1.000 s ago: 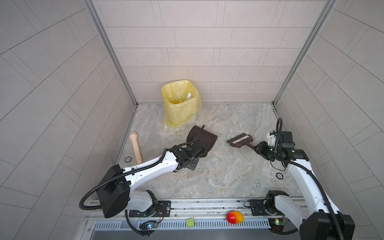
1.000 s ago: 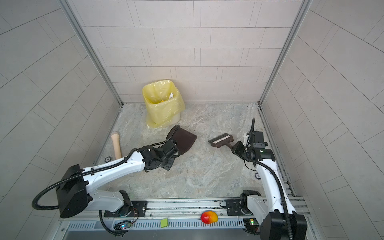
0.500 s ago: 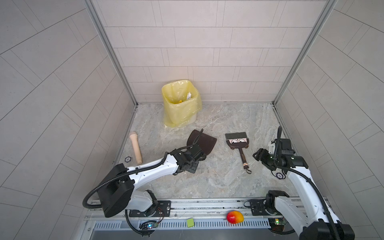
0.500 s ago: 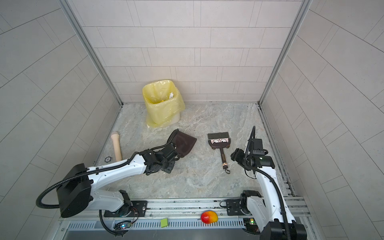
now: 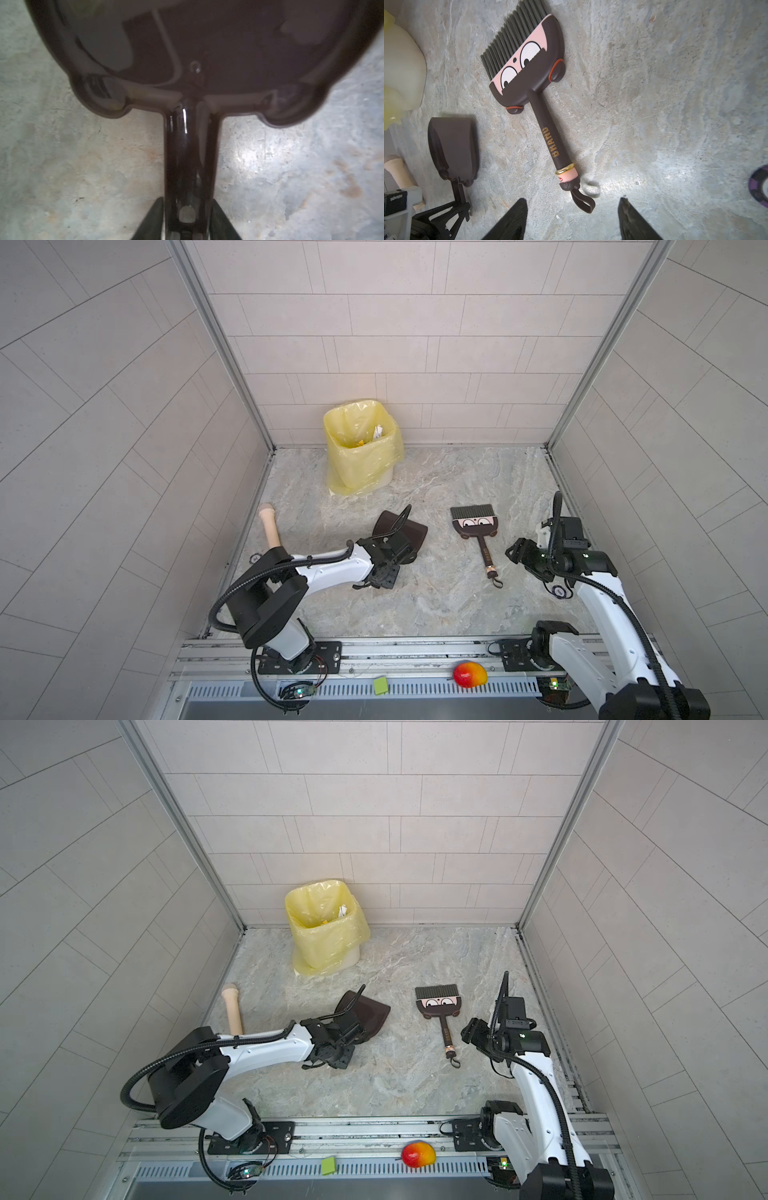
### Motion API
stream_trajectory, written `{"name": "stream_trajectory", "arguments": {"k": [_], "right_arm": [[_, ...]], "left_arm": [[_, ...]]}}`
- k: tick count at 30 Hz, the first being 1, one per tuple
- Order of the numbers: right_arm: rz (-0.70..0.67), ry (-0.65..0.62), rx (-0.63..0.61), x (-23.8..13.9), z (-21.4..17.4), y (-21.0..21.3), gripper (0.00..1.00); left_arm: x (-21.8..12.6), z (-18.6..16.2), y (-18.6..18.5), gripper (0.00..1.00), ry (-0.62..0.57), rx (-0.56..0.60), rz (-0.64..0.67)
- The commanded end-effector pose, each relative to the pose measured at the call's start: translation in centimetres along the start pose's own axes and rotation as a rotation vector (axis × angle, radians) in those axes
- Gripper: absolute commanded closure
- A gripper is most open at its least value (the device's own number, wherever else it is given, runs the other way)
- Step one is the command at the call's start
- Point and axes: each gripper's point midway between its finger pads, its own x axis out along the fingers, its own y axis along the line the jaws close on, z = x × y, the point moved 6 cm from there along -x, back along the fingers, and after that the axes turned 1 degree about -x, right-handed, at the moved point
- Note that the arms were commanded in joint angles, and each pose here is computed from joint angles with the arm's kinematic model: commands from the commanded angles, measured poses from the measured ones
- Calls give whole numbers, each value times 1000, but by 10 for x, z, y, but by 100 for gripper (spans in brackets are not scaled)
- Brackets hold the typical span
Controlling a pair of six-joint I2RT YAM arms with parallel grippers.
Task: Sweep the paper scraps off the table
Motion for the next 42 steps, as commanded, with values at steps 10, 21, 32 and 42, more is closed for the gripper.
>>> {"name": "stream_trajectory", "arguments": {"k": [10,21,32,42], "right_arm": [[-16,-135,-237,-24,33,34,21],[-321,-374,-595,-7,101,72,13],[-403,-621,-641,74,107,37,9],[-339,-747,-636,91,111,26,2]], "left_arm": [[-54,17,25,1,-205,-46,75],[-113,41,111,0,-565,-114,350],[-96,41,194,0,-810,-313,550],[-59,54,224,0,-893,-363,587]]}}
